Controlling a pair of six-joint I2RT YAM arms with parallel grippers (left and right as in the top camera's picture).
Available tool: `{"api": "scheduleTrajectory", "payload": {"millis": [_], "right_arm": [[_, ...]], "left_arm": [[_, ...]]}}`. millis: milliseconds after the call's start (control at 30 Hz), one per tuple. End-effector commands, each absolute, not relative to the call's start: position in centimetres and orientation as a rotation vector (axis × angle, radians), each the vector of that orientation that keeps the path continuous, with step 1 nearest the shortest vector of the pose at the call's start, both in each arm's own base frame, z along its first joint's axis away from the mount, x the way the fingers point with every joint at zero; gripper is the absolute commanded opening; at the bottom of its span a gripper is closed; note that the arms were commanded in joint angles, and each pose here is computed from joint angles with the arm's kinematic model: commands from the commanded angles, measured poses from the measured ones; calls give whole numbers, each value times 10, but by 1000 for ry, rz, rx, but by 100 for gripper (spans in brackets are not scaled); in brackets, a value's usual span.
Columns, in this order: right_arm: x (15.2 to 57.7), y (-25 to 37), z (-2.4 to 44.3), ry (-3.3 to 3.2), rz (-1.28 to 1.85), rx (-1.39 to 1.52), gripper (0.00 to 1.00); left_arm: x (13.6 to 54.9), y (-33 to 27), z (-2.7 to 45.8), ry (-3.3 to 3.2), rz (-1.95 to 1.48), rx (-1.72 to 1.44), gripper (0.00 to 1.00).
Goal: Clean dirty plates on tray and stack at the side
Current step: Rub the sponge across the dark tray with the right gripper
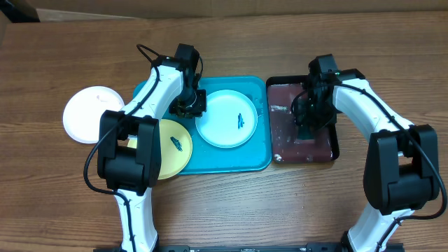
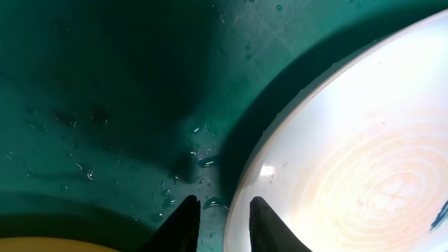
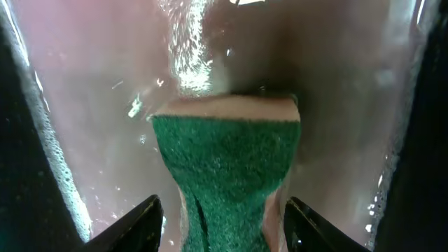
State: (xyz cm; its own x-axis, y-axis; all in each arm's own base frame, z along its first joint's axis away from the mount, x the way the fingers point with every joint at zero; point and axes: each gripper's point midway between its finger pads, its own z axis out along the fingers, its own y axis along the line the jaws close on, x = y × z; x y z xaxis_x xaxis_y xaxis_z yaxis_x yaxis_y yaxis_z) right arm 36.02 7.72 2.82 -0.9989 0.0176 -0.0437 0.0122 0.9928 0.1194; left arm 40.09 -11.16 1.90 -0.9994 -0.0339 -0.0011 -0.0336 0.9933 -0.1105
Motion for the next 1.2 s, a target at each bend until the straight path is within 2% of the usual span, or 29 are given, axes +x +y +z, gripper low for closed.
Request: {"api": "scheduleTrajectory", "payload": {"millis": [0, 333, 567, 833, 1167], "right_arm": [[353, 79, 23, 3112, 194, 20, 57], [349, 94, 21, 3112, 194, -49, 52], [350, 84, 18, 3082, -84, -17, 52], [349, 88, 18, 3080, -83, -20, 46], [347, 88, 13, 3078, -78, -13, 45]], "left_arm": [[400, -108, 12, 3147, -153, -81, 26], [399, -108, 12, 3148, -153, -81, 25], [399, -108, 12, 3149, -153, -81, 26], [399, -108, 12, 3148, -153, -81, 26], [400, -108, 12, 3147, -153, -81, 26]]}}
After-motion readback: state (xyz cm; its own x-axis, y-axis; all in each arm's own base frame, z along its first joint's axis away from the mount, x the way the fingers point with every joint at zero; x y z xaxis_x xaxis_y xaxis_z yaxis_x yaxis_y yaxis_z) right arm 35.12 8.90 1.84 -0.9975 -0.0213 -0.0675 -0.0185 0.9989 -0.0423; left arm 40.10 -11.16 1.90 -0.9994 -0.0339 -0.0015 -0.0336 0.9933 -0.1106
